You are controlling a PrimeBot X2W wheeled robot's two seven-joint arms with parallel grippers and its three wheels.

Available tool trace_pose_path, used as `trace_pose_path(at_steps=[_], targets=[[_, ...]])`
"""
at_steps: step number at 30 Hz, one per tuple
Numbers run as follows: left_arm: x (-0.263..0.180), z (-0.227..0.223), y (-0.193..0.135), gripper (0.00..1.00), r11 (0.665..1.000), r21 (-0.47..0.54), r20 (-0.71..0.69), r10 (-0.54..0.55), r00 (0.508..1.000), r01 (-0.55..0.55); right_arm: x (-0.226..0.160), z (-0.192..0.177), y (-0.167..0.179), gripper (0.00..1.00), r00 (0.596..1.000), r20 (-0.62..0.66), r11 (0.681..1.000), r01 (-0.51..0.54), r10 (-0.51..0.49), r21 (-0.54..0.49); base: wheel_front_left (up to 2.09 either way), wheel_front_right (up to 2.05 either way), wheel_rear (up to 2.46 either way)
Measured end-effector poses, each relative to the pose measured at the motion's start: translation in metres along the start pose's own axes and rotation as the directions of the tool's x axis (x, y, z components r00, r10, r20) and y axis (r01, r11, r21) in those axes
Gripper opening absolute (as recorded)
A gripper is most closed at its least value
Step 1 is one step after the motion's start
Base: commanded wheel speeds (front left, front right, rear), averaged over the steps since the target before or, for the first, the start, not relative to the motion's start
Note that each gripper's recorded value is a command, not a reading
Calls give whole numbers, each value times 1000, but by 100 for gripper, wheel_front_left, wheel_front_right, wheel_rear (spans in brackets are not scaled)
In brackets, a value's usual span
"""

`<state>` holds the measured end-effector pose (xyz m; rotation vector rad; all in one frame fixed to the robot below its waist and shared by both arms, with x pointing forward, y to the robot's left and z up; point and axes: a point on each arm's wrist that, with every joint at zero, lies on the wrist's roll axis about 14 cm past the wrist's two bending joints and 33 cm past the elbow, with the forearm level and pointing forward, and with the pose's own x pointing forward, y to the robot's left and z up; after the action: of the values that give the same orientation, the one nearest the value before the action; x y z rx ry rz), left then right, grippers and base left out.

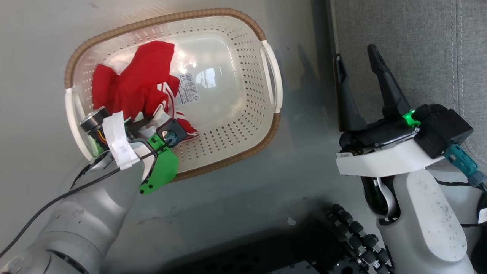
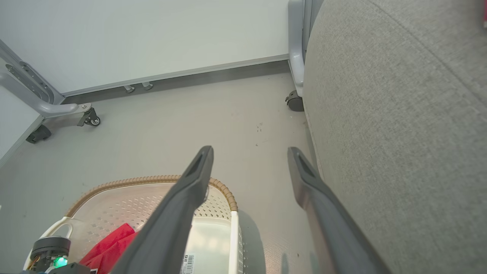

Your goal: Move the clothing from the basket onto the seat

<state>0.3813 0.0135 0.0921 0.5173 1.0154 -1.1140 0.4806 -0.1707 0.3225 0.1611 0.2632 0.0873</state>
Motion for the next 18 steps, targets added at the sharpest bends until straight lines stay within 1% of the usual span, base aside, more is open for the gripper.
trace_pose_path(at_steps=[5,10,11,12,13,18], targets=[[18,-6,1,100,999,29,-38,-23,999,24,2,-8,-6,100,1000,-15,1000,11,-11,8,0,0,0],[30,-17,5,100,998,57,-105,-13,994,19,2,-12,-11,100,999,-25,1000,23,-23,5,0,0,0],[31,-20,6,84,998,60,-123,-8,992,16,1,-13,-12,100,999,-27,1000,26,-26,5,0,0,0],[33,-22,6,18,998,64,-138,-6,990,15,1,-14,-13,100,999,-30,1000,28,-28,3,0,0,0],[34,-23,6,0,998,66,-144,-6,990,16,1,-14,-14,100,999,-31,1000,30,-30,1,0,0,0],[33,-18,11,0,995,96,-134,11,991,2,0,-10,-15,100,999,-24,999,33,-33,-3,0,0,0]])
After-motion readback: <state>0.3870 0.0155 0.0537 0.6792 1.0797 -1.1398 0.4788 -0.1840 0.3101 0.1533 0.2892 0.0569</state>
